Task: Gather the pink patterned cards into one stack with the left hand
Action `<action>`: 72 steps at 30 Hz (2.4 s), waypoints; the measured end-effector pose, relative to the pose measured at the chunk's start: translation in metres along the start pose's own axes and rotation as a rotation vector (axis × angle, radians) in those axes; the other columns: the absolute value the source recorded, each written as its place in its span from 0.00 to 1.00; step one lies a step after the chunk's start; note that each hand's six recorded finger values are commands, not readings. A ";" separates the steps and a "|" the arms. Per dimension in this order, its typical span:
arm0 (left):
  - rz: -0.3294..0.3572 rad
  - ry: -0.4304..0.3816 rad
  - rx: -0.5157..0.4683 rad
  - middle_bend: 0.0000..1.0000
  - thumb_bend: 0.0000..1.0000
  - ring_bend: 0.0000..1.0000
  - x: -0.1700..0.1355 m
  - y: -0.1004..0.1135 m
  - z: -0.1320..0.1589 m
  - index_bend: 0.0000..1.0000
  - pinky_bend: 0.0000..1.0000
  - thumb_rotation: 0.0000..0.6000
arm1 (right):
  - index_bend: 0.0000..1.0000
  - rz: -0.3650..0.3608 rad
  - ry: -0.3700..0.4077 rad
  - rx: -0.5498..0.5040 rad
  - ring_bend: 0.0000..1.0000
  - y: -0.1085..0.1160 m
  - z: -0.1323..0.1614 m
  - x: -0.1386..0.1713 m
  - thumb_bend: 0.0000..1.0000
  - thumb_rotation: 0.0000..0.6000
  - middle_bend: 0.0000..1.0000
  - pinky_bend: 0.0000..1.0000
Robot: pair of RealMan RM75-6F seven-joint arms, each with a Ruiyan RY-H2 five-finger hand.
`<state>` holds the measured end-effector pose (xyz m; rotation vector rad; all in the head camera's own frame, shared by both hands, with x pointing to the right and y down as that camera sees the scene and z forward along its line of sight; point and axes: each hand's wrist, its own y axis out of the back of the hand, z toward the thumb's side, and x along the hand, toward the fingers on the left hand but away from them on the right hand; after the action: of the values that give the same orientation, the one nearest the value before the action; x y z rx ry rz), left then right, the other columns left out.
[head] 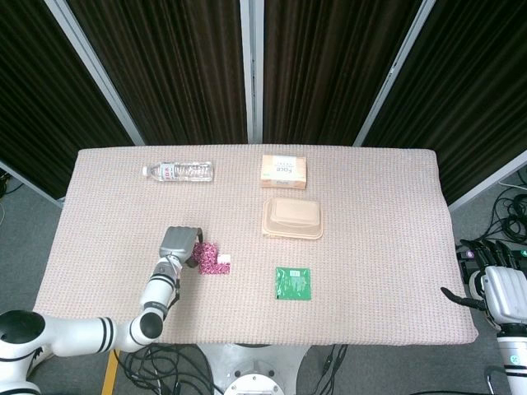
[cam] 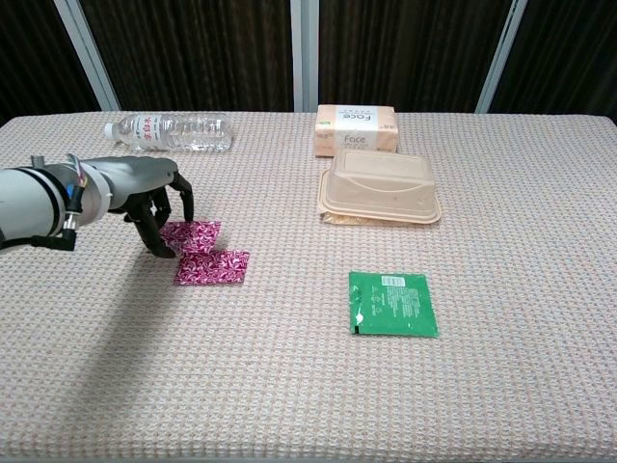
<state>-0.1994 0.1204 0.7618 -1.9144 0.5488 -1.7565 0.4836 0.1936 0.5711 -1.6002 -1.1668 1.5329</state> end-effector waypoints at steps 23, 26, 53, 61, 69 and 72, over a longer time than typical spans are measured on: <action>-0.033 -0.016 0.058 0.85 0.24 0.84 -0.008 -0.024 0.042 0.45 0.93 1.00 | 0.17 0.006 -0.011 -0.011 0.09 -0.002 -0.007 0.000 0.02 0.77 0.18 0.06; -0.033 -0.011 0.059 0.85 0.24 0.84 -0.007 -0.024 0.043 0.45 0.93 1.00 | 0.17 0.008 -0.011 -0.012 0.09 -0.003 -0.007 0.001 0.02 0.78 0.18 0.06; -0.043 0.004 0.059 0.84 0.23 0.84 -0.004 -0.022 0.039 0.44 0.93 1.00 | 0.17 0.006 -0.014 -0.015 0.09 -0.003 -0.009 0.002 0.02 0.78 0.18 0.06; -0.046 0.002 0.060 0.84 0.22 0.84 -0.004 -0.022 0.040 0.44 0.93 1.00 | 0.17 0.006 -0.017 -0.017 0.10 -0.003 -0.010 0.003 0.02 0.78 0.18 0.06; -0.046 0.003 0.062 0.84 0.21 0.84 -0.004 -0.023 0.040 0.41 0.93 1.00 | 0.17 0.005 -0.019 -0.019 0.10 -0.002 -0.011 0.003 0.02 0.77 0.18 0.06; -0.048 0.002 0.061 0.84 0.21 0.84 -0.004 -0.023 0.040 0.40 0.93 1.00 | 0.17 0.004 -0.019 -0.019 0.10 -0.002 -0.011 0.003 0.02 0.77 0.19 0.06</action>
<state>-0.1607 0.1444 0.7699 -1.8986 0.4484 -1.7844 0.4934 0.1985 0.5731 -1.6046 -1.1919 1.5468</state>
